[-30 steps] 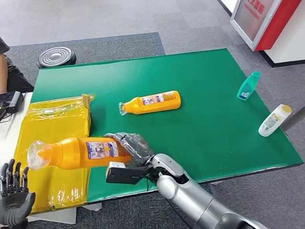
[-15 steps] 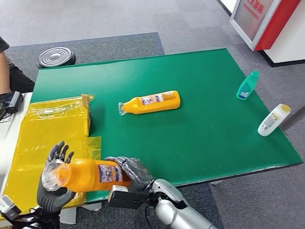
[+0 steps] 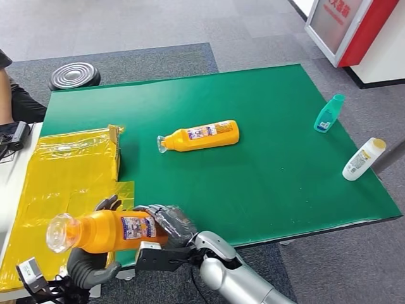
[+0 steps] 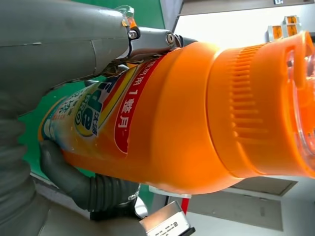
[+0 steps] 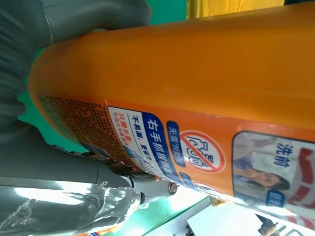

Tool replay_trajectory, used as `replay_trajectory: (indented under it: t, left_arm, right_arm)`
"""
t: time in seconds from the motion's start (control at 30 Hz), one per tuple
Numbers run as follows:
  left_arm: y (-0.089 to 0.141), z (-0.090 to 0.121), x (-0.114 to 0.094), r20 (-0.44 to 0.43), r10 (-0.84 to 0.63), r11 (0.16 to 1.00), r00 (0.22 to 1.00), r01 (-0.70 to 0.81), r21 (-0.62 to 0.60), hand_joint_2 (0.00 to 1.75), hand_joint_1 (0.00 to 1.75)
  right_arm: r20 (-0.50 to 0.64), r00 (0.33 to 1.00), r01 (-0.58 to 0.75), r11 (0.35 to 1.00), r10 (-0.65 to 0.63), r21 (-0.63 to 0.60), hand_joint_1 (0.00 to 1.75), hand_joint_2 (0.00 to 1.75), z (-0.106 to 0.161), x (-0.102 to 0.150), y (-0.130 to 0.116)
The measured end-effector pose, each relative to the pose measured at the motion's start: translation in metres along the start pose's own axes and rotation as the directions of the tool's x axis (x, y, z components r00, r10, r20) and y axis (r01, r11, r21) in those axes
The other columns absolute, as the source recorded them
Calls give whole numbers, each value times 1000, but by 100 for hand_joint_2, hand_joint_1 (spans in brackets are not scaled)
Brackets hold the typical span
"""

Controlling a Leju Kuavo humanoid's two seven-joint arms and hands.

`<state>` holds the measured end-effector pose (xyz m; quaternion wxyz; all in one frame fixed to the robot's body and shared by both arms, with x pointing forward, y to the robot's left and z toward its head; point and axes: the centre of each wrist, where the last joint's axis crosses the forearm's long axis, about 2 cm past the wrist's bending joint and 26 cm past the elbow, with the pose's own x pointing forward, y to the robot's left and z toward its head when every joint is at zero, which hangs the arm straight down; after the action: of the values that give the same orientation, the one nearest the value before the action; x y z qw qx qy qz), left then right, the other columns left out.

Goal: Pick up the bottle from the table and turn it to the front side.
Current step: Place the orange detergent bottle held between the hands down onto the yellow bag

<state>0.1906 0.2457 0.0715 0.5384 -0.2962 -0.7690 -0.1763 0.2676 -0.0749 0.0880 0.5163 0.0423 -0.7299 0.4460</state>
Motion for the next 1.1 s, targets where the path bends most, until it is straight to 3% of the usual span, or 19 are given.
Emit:
replay_trajectory:
  t: [0.03, 0.07, 0.4, 0.53, 0.77, 0.97, 1.1]
  left_arm:
    - [0, 0, 0, -1, -9, 1000, 1000, 9, 3, 175, 156]
    - [1, 1, 0, -3, -22, 1000, 1000, 22, 10, 175, 174]
    - [2, -3, 3, -9, -173, 981, 985, 173, 86, 175, 175]
    - [0, -6, 5, -17, -251, 961, 968, 251, 120, 175, 175]
    - [4, -11, 18, -85, -518, 823, 851, 523, 223, 175, 175]
    - [12, -12, 36, -171, -727, 617, 665, 742, 260, 175, 175]
    - [20, -10, 46, -263, -830, 439, 492, 867, 236, 175, 175]
  right_arm:
    - [-2, 1000, 0, 1000, 0, 2, 175, 175, 0, 0, 1]
    - [-4, 1000, 0, 1000, 0, 4, 175, 175, 0, 0, 1]
    - [-26, 1000, -4, 1000, 5, 16, 169, 175, 1, -3, 5]
    - [-36, 999, -11, 1000, 11, 9, 2, 175, 2, -4, 6]
    - [-66, 998, -9, 1000, 7, -26, 0, 175, 12, -8, 7]
    - [-87, 996, -3, 997, -3, -71, 0, 175, 25, -11, 4]
    - [-103, 995, -1, 995, -9, -98, 0, 175, 36, -14, 2]
